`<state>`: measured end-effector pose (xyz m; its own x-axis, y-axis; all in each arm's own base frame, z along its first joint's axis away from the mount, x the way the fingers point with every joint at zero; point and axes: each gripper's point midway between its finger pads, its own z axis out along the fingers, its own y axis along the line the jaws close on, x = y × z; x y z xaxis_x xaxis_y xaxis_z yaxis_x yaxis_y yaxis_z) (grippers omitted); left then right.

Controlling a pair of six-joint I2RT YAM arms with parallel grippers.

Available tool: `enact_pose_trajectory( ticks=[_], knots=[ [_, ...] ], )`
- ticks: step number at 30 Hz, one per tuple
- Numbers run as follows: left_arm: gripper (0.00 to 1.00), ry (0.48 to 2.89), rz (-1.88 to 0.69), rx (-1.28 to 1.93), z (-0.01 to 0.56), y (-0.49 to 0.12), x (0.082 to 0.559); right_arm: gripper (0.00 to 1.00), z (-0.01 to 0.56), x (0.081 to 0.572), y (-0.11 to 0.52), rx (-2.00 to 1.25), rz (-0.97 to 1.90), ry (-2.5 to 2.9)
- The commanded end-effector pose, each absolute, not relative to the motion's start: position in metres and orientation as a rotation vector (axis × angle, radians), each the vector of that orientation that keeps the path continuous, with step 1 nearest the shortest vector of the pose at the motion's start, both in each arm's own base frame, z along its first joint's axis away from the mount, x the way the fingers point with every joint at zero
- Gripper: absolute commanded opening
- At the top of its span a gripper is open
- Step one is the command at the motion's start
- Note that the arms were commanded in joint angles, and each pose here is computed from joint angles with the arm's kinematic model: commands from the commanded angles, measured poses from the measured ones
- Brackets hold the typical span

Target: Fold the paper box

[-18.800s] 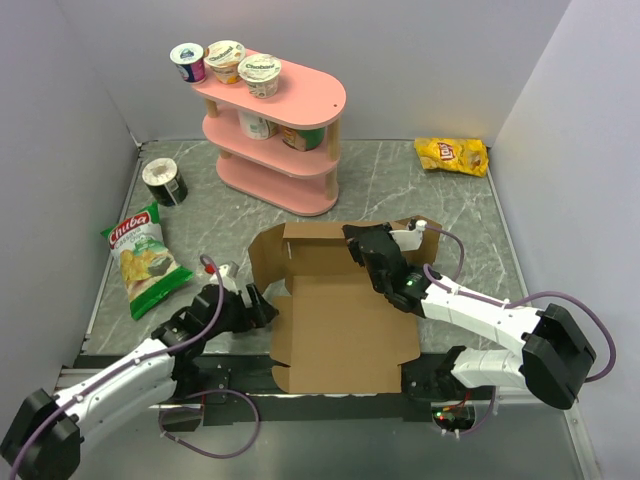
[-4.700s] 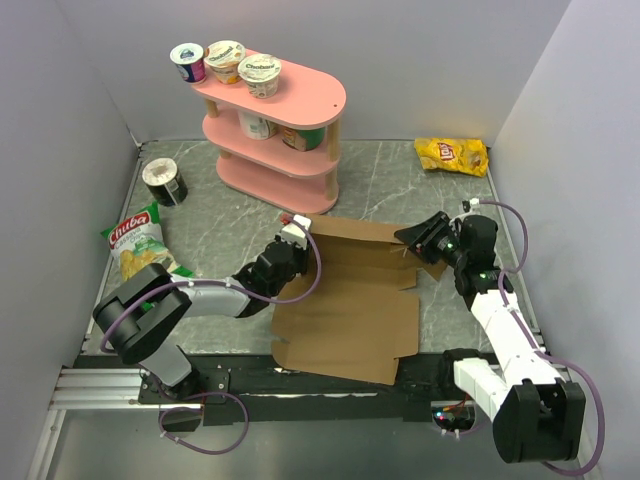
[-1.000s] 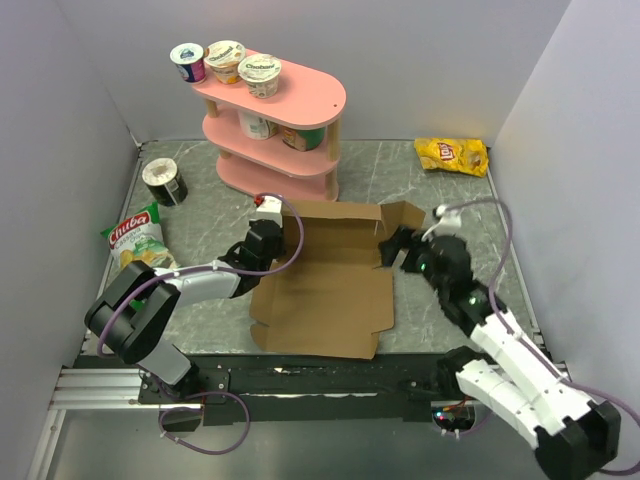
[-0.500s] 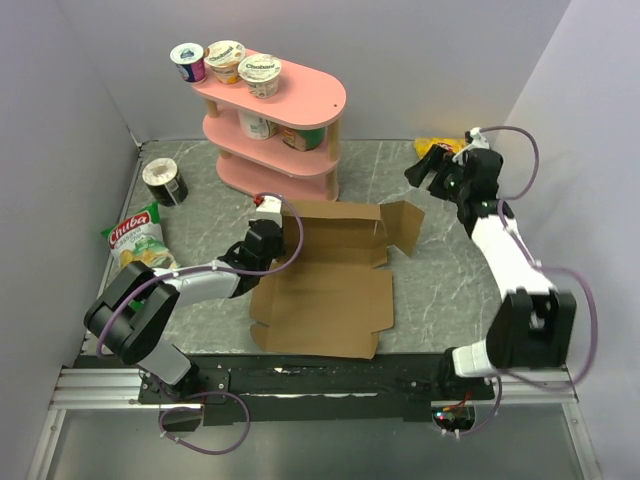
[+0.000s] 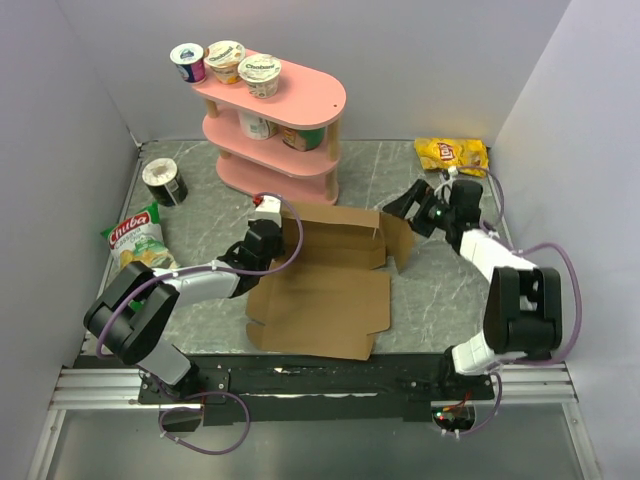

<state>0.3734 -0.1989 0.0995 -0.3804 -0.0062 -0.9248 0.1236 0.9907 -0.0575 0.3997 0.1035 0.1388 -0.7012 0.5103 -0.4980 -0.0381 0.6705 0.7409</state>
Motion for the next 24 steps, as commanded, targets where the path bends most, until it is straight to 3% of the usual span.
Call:
enact_pose_trajectory(
  ticks=[1,14,24],
  knots=[
    [0.13,1.987,-0.121,0.08,0.095,-0.194,0.37,0.96,0.128,0.37,0.116,0.494,0.95,2.169],
    [0.13,1.967,-0.138,0.1,0.102,-0.205,0.364,0.98,0.136,0.35,0.147,0.842,1.041,2.023],
    [0.12,1.974,-0.154,0.149,0.098,-0.227,0.357,0.99,0.149,0.346,0.153,0.937,1.065,1.949]
  ],
)
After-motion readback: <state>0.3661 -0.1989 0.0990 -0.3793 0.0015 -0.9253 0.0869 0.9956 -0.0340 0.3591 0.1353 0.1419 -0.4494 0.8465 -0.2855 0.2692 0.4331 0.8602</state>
